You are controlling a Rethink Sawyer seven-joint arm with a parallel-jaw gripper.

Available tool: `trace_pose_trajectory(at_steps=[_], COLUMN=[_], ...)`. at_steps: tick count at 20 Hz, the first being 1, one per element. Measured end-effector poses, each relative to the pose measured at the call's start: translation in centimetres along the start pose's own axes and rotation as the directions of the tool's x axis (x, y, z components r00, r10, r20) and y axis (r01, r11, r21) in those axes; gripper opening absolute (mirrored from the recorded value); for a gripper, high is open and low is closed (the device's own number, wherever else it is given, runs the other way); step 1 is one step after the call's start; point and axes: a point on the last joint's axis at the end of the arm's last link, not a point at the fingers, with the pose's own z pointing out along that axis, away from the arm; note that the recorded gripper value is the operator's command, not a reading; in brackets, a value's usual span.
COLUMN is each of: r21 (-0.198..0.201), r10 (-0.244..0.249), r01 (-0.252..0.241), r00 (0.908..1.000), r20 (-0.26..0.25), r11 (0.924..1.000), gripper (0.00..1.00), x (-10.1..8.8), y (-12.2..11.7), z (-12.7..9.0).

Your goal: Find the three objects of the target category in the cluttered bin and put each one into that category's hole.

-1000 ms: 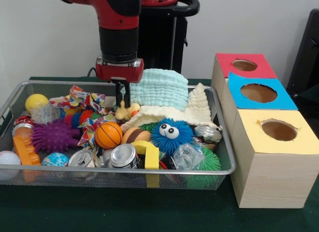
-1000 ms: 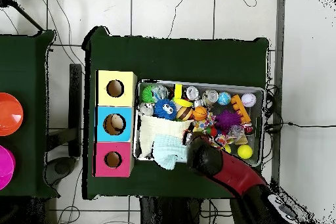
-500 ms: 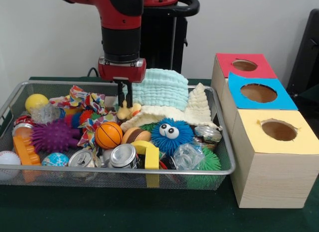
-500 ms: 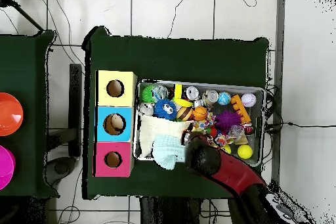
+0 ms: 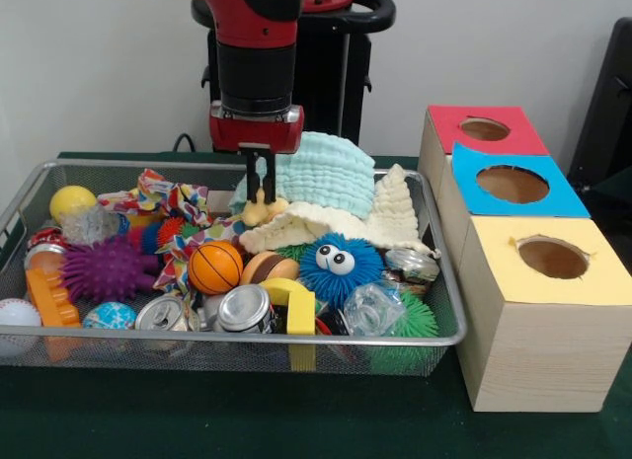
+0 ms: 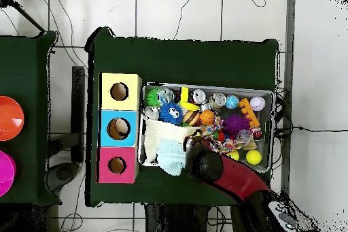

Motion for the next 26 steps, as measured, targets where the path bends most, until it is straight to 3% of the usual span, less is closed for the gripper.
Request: trace_pose_trajectory(at_steps=[26], r21=[0.027], r10=[-0.03], r01=[0.031], r00=[0.9982], r20=[-0.052], r11=[0.9991], gripper=[0.0], x=[0.1], y=[0.6], z=[-3.6])
